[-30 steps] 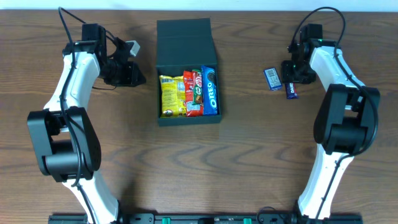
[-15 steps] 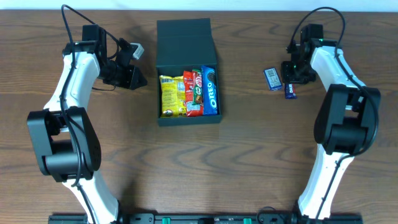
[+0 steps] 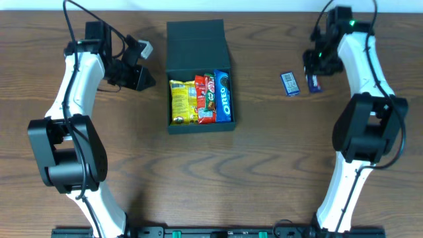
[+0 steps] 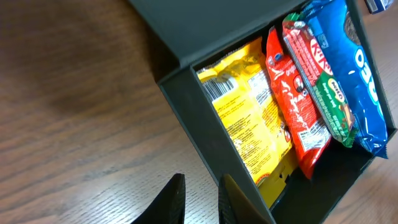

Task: Pack container
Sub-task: 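Carry the blue bar left, drop it into the box, withdraw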

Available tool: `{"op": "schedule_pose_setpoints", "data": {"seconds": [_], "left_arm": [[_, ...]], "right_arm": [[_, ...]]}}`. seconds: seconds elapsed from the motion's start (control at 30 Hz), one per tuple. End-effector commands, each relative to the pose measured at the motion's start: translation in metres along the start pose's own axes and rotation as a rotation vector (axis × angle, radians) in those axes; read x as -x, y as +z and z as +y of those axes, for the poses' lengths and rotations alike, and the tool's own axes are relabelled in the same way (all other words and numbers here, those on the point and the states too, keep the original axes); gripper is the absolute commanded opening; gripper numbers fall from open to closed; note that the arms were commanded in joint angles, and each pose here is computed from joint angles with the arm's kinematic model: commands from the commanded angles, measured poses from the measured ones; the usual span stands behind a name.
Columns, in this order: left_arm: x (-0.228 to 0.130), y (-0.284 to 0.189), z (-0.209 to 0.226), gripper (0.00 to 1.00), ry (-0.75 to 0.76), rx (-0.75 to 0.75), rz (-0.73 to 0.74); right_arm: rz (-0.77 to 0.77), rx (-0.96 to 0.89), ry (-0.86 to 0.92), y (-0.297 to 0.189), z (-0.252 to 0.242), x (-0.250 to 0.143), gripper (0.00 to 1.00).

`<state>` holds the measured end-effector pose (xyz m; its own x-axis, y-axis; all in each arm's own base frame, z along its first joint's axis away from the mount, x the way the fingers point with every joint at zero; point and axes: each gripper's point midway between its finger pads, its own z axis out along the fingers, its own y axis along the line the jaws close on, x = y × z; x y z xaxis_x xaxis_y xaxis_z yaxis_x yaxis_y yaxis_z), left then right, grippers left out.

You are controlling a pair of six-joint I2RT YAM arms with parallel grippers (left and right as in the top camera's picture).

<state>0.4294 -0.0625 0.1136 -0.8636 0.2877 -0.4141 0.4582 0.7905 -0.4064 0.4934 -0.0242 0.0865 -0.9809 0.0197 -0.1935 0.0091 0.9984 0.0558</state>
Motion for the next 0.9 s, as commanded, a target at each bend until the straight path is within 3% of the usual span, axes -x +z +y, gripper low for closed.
{"op": "schedule_pose_setpoints", "data": {"seconds": [0.0,0.17,0.43,0.63,0.87], "left_arm": [[0.011,-0.018,0.000,0.20,0.069,0.061,-0.017],[0.010,-0.019,0.001,0.20,0.086,0.067,-0.010],[0.011,-0.019,0.001,0.21,0.087,0.068,-0.011],[0.011,-0.019,0.001,0.21,0.088,0.069,-0.013],[0.012,-0.019,0.001,0.21,0.089,0.069,-0.015]], "right_arm": [[-0.080,0.110,-0.053,-0.038,0.052,0.021,0.13],[-0.094,0.163,-0.110,-0.068,0.135,0.017,0.16],[-0.066,0.215,-0.146,-0.064,0.277,-0.030,0.20],[-0.078,0.208,-0.091,-0.047,0.327,-0.054,0.24],[0.007,0.174,-0.047,-0.012,0.337,-0.087,0.22]]}}
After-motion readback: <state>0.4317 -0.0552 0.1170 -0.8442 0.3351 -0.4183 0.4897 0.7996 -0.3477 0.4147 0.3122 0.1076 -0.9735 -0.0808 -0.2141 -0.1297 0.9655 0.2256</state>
